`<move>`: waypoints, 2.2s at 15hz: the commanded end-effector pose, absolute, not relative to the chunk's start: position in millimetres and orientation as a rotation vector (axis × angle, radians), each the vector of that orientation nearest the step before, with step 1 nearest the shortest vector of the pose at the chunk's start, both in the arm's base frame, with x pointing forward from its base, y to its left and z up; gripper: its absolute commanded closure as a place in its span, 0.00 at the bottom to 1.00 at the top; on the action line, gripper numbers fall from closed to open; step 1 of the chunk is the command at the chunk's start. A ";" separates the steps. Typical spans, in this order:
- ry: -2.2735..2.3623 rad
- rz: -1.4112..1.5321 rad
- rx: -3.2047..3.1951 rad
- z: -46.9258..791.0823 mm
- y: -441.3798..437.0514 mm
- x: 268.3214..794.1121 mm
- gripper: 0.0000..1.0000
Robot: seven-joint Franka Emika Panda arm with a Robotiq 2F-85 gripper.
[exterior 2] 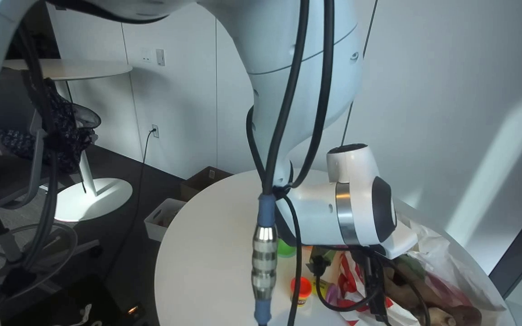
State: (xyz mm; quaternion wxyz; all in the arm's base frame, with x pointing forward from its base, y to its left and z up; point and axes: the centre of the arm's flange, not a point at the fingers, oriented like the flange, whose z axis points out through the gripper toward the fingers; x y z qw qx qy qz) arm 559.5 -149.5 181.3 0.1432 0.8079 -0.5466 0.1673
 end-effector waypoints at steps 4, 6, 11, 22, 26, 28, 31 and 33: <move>-1.664 0.470 2.270 163.5 -185.4 576.9 0.00; -1.680 0.472 2.260 155.6 -193.1 580.4 0.00; -1.684 0.515 2.268 147.2 -205.9 591.6 0.00; -1.677 0.508 2.352 114.1 -207.8 600.4 0.00; -1.649 0.498 2.379 118.8 -206.6 599.8 0.42; -1.637 0.498 2.388 120.6 -206.4 598.8 0.57; -1.622 0.494 2.394 123.5 -205.8 596.0 0.79; -1.625 0.479 2.395 127.9 -203.2 593.5 0.89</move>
